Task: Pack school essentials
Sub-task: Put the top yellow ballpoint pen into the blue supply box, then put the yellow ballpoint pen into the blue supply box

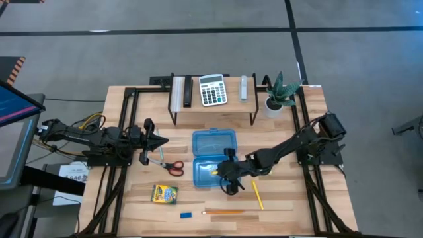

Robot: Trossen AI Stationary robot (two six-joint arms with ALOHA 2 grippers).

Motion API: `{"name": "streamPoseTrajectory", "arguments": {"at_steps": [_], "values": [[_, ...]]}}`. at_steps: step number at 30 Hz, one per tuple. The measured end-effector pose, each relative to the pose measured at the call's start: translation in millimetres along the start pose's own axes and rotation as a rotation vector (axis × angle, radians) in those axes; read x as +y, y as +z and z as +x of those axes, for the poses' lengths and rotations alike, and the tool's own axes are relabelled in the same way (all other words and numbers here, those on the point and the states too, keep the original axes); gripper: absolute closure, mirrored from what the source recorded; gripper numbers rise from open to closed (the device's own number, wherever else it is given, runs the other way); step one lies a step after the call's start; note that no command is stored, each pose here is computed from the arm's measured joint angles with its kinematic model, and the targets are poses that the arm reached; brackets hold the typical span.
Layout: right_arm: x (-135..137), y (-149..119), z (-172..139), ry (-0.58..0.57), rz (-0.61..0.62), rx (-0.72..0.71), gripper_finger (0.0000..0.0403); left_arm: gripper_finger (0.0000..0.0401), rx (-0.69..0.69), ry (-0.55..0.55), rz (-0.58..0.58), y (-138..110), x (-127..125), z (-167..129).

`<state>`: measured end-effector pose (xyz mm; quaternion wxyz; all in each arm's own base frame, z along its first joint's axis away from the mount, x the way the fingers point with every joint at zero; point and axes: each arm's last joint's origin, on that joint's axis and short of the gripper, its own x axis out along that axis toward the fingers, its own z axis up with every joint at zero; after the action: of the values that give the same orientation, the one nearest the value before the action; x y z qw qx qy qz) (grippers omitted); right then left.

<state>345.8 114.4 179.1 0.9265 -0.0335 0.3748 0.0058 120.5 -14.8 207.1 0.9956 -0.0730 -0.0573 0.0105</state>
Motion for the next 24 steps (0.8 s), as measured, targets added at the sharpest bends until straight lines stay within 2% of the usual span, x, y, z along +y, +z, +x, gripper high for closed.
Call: {"name": "streamPoseTrajectory", "arguments": {"at_steps": [9,12,15,19,24], "values": [[-0.1,-2.7,-1.0,-0.005,0.017,0.029,0.0244,0.0401,-0.002,-0.001,0.0,0.2,0.0,0.0],[-2.8,-1.2,-11.8,-0.014,0.038,0.048,0.0233,0.0401,-0.002,-0.002,0.0,0.2,-0.1,0.0],[-3.3,0.9,-29.4,-0.038,0.049,0.057,0.0231,0.0401,0.0,-0.002,0.002,0.0,0.0,0.0],[7.6,7.4,-63.3,-0.062,0.03,-0.029,0.0238,0.0401,0.001,-0.002,0.009,-0.1,0.0,0.0],[18.7,-10.9,-103.8,-0.057,0.071,-0.119,0.0245,0.0401,-0.006,-0.019,0.009,0.8,-0.6,0.0]]}}
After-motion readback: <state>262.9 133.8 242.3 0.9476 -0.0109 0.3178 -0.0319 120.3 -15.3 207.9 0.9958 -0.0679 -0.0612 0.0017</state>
